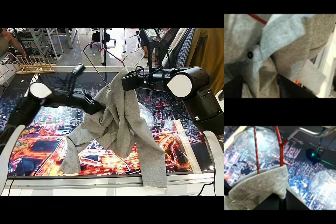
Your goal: Fold the clothes and pants, and hang the long-sleeved shirts on hangers.
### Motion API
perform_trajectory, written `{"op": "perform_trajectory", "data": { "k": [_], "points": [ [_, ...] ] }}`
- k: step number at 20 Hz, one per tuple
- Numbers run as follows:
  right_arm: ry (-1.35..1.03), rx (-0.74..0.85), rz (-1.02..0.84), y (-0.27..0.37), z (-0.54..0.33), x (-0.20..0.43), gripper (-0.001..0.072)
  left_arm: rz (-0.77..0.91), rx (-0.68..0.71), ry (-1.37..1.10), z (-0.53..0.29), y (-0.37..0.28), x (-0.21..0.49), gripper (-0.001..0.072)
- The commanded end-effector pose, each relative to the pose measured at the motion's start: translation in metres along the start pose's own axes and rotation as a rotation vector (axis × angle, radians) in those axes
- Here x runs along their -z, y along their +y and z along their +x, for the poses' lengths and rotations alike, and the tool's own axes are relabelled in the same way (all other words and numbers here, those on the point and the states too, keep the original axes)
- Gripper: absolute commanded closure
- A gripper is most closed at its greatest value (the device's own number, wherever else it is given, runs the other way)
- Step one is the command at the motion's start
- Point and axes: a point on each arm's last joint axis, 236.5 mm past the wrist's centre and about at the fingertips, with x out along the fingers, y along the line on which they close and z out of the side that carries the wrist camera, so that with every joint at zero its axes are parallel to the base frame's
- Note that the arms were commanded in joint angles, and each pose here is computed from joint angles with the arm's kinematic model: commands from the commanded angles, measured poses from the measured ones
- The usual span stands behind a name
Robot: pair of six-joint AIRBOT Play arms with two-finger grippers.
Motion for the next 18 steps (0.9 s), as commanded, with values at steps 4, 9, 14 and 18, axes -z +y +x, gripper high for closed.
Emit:
{"op": "perform_trajectory", "data": {
  "k": [4,9,14,18],
  "points": [
    [-0.015,-0.010,0.016,0.002,0.002,-0.004,0.0677,-0.028,-0.421,0.002,0.032,0.055,0.005,0.0359],
    [0.017,-0.027,0.018,0.006,0.001,0.004,0.0677,-0.067,-0.487,-0.138,0.028,0.080,-0.022,0.0347],
    [0.017,-0.026,0.018,0.006,0.001,0.004,0.0677,-0.104,-0.450,-0.170,0.031,0.071,-0.027,0.0348],
    [0.016,-0.026,0.017,0.006,0.002,0.004,0.0677,-0.112,-0.432,-0.117,0.034,0.067,-0.016,0.0348]
  ]
}}
